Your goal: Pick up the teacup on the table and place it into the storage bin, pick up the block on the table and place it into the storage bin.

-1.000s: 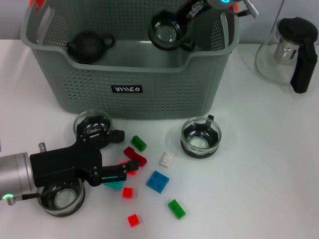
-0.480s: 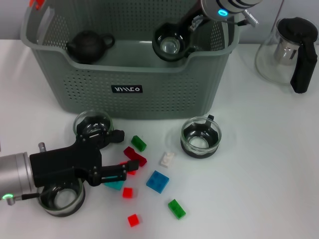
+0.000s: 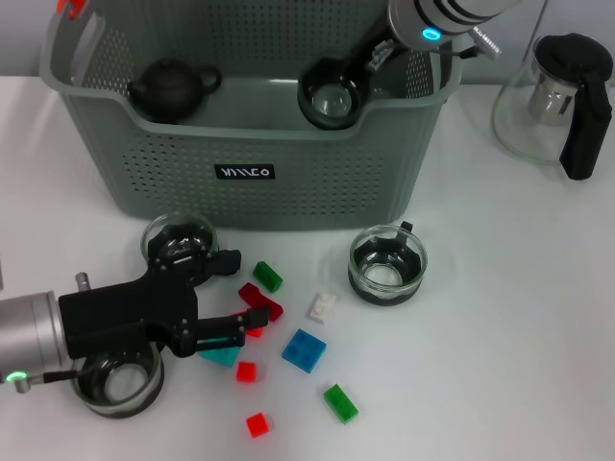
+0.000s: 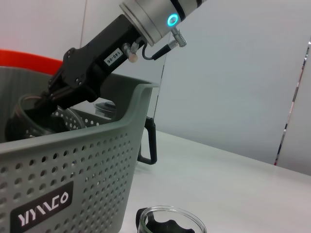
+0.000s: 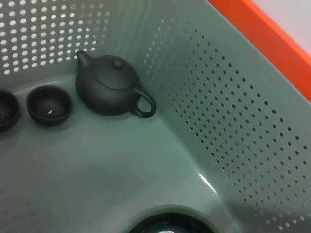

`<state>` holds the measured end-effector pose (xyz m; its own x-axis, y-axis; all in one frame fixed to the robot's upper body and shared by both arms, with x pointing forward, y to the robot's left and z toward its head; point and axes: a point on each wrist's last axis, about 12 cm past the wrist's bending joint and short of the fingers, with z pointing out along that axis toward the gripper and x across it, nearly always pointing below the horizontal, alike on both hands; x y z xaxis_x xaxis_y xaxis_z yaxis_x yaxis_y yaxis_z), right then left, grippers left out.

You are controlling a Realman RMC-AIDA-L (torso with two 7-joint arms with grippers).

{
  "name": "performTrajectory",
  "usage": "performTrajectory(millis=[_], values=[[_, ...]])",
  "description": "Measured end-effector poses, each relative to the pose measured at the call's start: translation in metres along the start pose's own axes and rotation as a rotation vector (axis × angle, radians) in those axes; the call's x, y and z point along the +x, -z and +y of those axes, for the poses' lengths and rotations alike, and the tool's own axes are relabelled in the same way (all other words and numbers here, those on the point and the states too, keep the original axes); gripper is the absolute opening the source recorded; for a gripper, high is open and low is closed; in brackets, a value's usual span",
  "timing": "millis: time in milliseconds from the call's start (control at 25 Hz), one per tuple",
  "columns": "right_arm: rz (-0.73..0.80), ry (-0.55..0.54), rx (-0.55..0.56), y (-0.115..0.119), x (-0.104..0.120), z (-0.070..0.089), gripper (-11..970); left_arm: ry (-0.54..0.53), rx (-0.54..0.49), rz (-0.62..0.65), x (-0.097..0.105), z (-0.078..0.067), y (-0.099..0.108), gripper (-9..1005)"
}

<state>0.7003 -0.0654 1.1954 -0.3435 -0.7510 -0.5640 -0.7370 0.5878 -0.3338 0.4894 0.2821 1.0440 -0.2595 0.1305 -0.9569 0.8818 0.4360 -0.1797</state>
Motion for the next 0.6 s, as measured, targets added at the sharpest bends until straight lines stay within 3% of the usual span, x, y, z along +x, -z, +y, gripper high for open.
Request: performTrajectory(millis=[160, 360, 400, 480, 600], values=[[-0.001, 0.002, 0.003, 0.0, 0.0, 0.0, 56, -0.001, -0.001, 0.001, 0.0, 0.0, 0.0, 843], [-0.005, 0.003, 0.001, 0.002, -0.001, -0.001, 224, 0.0, -0.001, 0.0, 0.0, 0.0, 0.0, 843], [-0.012, -0.003, 0.0, 0.005, -0.003, -0.003, 306, 0.0, 0.0, 0.0, 0.0, 0.0, 0.0, 844], [-0.041, -0.018, -0.001, 0.016, -0.009, -0.009, 469, 0.0, 0.0, 0.0, 0.0, 0.0, 0.0, 844], [-0.098, -0.04, -0.016, 0.043, -0.014, -0.018, 519, 0.0, -0.002, -0.004, 0.0, 0.0, 0.0, 844]])
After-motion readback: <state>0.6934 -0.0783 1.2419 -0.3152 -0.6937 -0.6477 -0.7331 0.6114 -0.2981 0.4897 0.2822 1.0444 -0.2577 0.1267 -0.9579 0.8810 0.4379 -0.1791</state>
